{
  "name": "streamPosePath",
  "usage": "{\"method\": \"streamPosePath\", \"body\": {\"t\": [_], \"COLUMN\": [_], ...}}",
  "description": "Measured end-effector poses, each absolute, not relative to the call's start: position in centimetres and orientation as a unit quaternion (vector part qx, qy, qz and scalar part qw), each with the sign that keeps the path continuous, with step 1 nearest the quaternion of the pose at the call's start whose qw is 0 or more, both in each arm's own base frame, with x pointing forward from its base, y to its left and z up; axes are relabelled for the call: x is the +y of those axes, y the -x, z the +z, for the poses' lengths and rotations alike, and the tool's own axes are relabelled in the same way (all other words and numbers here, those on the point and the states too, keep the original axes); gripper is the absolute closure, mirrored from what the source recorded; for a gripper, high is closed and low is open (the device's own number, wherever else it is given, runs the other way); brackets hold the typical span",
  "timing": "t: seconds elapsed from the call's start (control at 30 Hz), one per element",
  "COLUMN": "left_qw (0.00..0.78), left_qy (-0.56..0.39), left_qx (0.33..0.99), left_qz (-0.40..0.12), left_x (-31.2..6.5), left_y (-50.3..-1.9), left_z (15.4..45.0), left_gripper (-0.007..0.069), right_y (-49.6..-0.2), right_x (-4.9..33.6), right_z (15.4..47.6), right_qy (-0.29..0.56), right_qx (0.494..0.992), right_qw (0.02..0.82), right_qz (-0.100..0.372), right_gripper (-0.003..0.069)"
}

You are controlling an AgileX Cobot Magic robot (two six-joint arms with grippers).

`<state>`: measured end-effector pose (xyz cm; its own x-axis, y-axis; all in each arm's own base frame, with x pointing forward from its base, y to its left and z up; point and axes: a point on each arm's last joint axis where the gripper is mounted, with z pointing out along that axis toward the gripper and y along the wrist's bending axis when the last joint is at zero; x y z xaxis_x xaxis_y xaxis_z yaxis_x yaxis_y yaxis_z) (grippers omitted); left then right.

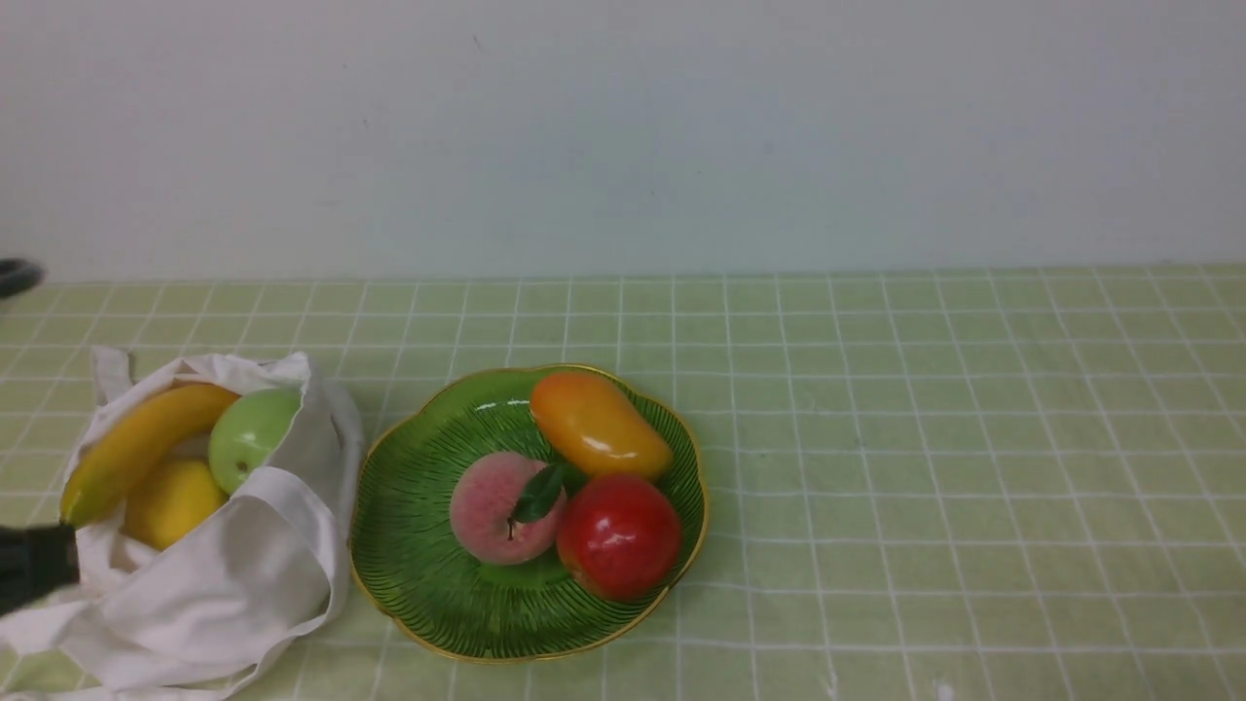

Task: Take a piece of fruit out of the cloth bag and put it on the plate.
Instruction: Use the left arm to grab a banana from the bag

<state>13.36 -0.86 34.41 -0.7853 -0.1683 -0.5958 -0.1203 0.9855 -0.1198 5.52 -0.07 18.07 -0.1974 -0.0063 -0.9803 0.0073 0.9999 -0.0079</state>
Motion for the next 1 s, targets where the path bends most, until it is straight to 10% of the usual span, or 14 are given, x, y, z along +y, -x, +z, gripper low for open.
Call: {"method": "streamPosePath", "body": {"t": [0.53, 1.0], "left_qw": [0.150, 0.086], "left_qy": [0.047, 0.079], "left_qx": [0.981, 0.983], "left_qz": [0.112, 0.139], "left_x": [-0.1, 4.1], "left_y": [-29.4, -33.4], "left_z": [30.4, 23.9], "left_gripper": [0.0272, 0.0240], "right_y": [-5.5, -5.5], "right_x": [-0.1, -0.1], "right_z": [18.1, 18.1], "right_qy": [0.000, 0.000], "right_qx": [0.774, 0.774], "right_qw": [0.633, 0.633], "right_qz": [-0.005, -0.005], "right_gripper": [0.0673, 0.0673]}}
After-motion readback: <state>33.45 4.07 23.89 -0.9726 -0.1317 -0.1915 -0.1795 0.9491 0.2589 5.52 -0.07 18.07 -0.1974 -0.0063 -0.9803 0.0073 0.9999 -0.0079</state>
